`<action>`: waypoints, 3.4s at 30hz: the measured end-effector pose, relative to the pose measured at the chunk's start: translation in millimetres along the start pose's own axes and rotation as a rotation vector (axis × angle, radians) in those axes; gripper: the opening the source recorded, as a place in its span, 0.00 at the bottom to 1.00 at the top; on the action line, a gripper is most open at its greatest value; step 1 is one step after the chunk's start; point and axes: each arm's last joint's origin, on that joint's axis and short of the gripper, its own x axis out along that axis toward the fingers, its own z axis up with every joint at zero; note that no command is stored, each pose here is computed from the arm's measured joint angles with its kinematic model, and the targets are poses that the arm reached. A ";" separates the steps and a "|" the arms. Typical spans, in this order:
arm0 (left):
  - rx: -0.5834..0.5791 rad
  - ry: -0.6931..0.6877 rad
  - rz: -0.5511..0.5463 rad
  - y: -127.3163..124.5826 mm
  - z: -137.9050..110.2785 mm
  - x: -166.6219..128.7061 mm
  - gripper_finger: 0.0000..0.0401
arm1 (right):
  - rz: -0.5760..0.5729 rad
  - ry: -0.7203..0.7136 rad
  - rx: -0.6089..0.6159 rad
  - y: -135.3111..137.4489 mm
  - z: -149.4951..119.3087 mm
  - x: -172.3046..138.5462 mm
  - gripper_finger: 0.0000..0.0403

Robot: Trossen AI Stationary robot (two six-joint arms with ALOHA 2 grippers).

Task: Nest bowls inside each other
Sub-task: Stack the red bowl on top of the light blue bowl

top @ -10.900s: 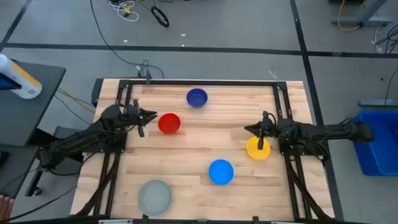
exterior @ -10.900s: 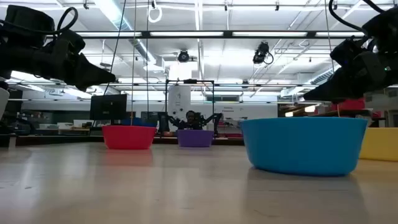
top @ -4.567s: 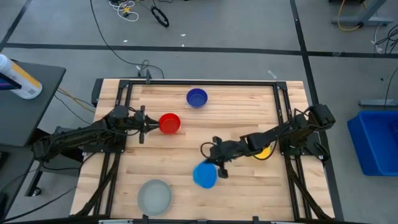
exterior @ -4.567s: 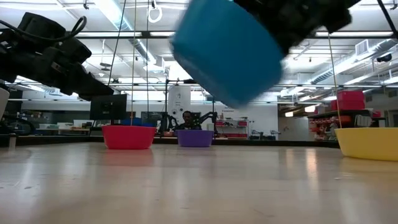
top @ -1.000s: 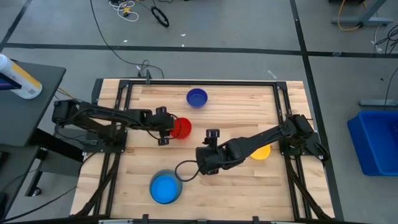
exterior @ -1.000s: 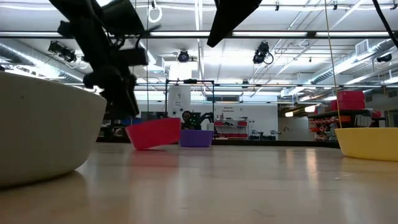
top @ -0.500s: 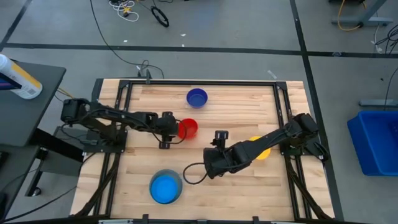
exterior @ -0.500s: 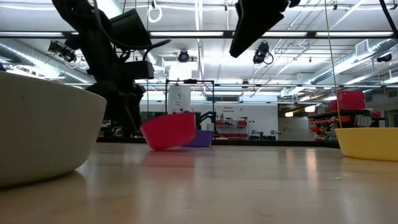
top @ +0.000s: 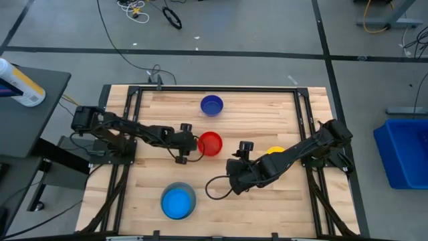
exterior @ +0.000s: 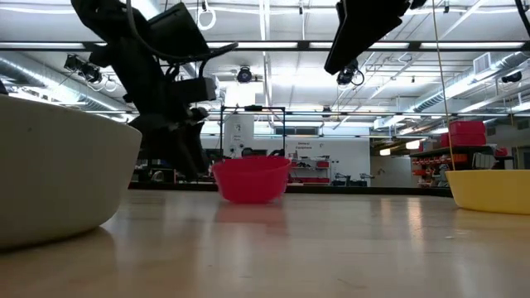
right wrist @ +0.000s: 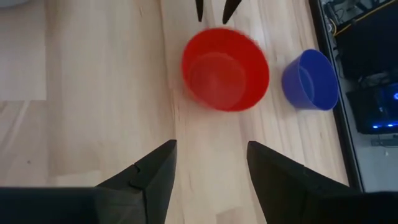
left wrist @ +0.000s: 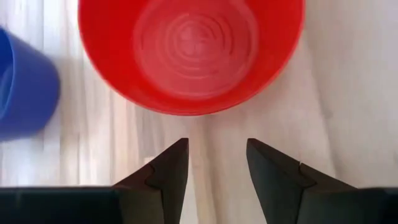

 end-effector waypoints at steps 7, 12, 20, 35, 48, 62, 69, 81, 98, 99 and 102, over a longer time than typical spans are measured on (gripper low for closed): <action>0.062 -0.065 0.044 -7.8 10.3 -3.7 0.43 | -0.003 -0.010 0.002 0.7 0.1 -1.8 0.50; 0.131 -0.085 0.031 -19.0 13.6 -7.1 0.43 | -0.002 -0.009 0.006 0.9 0.0 -1.8 0.51; 0.216 -0.166 0.086 -30.2 24.1 -12.7 0.43 | -0.002 -0.009 0.005 1.0 0.0 -1.8 0.50; 0.207 -0.166 0.012 -17.9 22.9 3.3 0.43 | 0.005 -0.006 -0.001 1.3 -0.1 -1.7 0.50; 0.280 -0.001 0.074 -20.8 40.4 37.5 0.31 | 0.005 -0.003 -0.008 2.2 -0.7 -2.3 0.49; 0.236 0.135 0.161 -46.3 31.1 11.3 0.01 | 0.004 -0.106 -0.086 21.2 -14.5 -10.1 0.44; 0.147 -0.014 0.167 -54.8 19.1 -49.4 0.01 | 0.080 -0.406 0.021 -19.0 -58.0 -45.1 0.41; 0.108 -0.040 0.110 -61.2 4.8 -91.1 0.01 | 0.504 -1.095 0.237 -83.8 -200.9 -33.7 0.32; 0.069 -0.030 -0.154 -115.5 15.0 -162.9 0.01 | 0.497 -0.995 0.364 -73.8 -245.7 8.1 0.27; 0.061 -0.044 -0.168 -118.6 16.3 -167.9 0.01 | 0.497 -0.995 0.363 -73.8 -245.8 8.1 0.27; 0.032 -0.071 -0.197 -128.2 15.3 -178.2 0.01 | 0.496 -0.991 0.360 -73.6 -246.0 8.5 0.27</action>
